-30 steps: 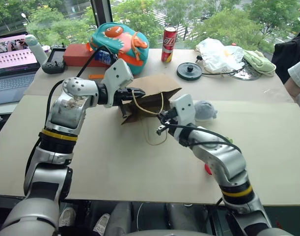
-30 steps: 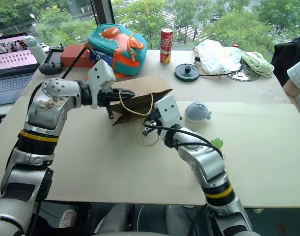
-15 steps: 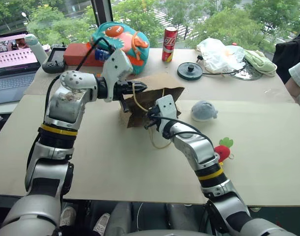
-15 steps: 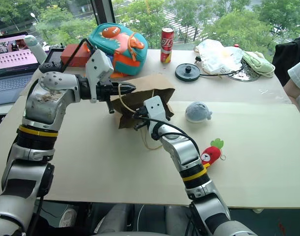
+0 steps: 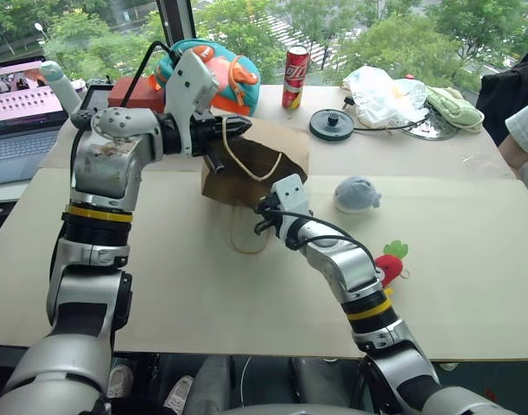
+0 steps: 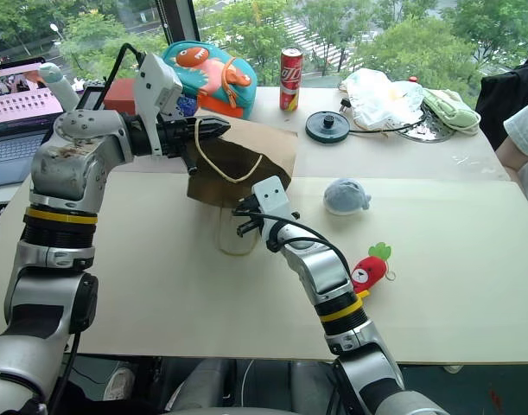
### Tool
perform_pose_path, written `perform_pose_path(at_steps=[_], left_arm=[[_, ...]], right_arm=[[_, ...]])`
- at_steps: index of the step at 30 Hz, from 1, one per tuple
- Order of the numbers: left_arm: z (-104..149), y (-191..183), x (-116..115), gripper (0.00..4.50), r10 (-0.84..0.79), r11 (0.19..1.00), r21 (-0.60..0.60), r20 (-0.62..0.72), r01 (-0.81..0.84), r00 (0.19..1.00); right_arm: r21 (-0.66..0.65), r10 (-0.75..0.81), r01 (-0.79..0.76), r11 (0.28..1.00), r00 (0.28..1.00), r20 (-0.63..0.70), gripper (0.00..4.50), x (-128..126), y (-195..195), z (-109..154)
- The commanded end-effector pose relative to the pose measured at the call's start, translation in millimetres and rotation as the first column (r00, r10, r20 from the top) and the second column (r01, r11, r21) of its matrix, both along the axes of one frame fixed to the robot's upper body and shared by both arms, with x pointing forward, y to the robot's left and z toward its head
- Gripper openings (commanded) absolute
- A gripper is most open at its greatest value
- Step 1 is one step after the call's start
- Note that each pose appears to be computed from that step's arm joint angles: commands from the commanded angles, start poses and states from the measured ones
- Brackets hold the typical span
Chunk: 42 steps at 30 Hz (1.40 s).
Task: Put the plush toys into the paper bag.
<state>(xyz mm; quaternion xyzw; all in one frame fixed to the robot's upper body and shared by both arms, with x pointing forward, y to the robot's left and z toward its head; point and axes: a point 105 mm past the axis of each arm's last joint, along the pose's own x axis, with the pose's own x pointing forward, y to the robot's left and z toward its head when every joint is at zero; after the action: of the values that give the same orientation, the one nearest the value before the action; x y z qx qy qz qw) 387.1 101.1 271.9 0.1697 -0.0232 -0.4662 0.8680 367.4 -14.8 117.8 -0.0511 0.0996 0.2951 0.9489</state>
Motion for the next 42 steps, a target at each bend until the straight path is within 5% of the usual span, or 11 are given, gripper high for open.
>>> perform_pose_path(at_steps=[1, 8, 17, 21, 28, 42], left_arm=[[17, -5, -7, 0.0, -0.019, 0.999, -0.029, 0.054, 0.021, 0.998], [5, -7, -9, 0.0, -0.013, 0.999, -0.037, 0.017, 0.013, 1.0], [-2, -1, -6, 0.0, 0.036, 0.995, -0.092, -0.029, -0.039, 0.999], [-2, 1, -4, 0.0, 0.06, 0.989, -0.135, -0.047, -0.066, 0.997], [2, 1, -3, 0.0, 0.073, 0.98, -0.182, -0.061, -0.083, 0.995], [2, -2, -4, 0.0, 0.068, 0.976, -0.201, -0.064, -0.08, 0.996]], right_arm=[[0.012, 0.006, -0.007, 1.0, 0.999, 0.031, 0.02, -1, 2, 10], [0.081, -0.05, 0.039, 0.996, 0.989, 0.139, 0.02, -2, -15, 47], [0.174, -0.02, -0.026, 0.984, 0.967, 0.255, 0.02, -37, -40, 95], [0.165, -0.015, -0.027, 0.986, 0.969, 0.246, 0.02, -47, -61, 96], [0.098, -0.282, 0.269, 0.958, 0.945, 0.168, 0.02, -20, -138, 84], [-0.108, -0.453, 0.454, 0.884, 0.891, 0.039, 4.43, 30, -179, 25]])
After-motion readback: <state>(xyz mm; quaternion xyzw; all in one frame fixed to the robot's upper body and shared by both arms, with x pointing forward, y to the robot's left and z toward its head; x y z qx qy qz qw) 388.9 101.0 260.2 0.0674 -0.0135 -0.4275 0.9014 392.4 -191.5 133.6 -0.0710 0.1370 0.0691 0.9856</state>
